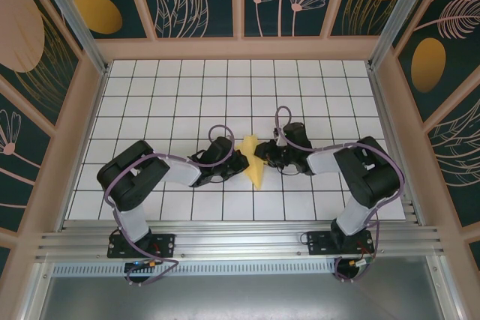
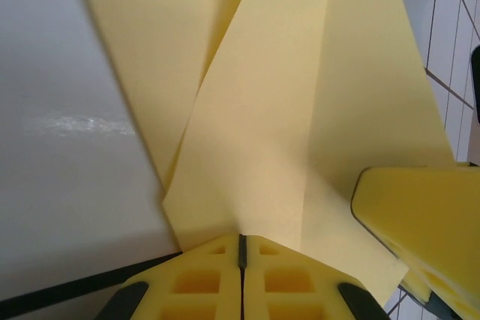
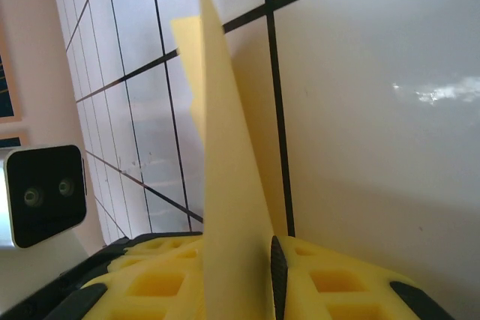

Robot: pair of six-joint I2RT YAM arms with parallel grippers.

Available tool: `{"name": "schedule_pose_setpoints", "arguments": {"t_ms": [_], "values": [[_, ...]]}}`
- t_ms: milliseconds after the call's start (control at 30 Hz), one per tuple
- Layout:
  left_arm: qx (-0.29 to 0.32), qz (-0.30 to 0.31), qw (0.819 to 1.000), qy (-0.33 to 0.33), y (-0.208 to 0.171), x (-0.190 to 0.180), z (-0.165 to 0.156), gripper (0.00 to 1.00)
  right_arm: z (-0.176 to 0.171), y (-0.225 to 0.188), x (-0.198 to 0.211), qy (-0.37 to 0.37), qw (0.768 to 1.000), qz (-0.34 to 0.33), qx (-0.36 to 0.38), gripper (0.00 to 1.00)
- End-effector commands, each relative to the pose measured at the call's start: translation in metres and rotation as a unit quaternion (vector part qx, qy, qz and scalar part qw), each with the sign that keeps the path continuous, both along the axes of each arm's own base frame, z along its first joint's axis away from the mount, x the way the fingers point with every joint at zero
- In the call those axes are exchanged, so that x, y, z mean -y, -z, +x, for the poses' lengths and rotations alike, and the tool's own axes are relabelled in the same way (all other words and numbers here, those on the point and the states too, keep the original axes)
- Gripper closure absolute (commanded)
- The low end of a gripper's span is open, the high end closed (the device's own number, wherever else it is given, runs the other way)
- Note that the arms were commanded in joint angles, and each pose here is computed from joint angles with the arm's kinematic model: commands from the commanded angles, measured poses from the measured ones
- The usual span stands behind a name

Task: Fold a paper plane with a square sheet of paper (pick it up from the middle)
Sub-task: Fourth fold the wing at the center of the table, then turn over the paper at the center of the table.

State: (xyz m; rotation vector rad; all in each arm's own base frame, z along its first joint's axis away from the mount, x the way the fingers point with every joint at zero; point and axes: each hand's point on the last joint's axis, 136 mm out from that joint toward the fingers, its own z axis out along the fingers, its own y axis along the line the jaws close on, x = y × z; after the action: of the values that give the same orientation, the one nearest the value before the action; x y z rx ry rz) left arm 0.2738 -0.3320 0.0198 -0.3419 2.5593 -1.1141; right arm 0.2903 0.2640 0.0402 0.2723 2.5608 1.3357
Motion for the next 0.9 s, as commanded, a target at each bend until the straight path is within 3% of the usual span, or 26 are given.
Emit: {"name": "schedule_pose_setpoints", "arguments": {"t_ms": [0,533,867], "values": [[0.010,-0.023,1.000,-0.004,-0.013,0.002,0.003,0.91,0.000,0.001,-0.008,-0.027,1.000,-0.004,0.012,0.72],[0.010,-0.015,1.000,-0.011,-0.010,-0.001,0.004,0.93,-0.010,0.008,-0.017,-0.106,0.994,-0.012,0.023,0.73],[0.024,-0.019,0.999,-0.014,-0.020,-0.002,0.006,0.92,-0.003,0.006,-0.015,-0.105,0.993,-0.032,0.033,0.87]]}}
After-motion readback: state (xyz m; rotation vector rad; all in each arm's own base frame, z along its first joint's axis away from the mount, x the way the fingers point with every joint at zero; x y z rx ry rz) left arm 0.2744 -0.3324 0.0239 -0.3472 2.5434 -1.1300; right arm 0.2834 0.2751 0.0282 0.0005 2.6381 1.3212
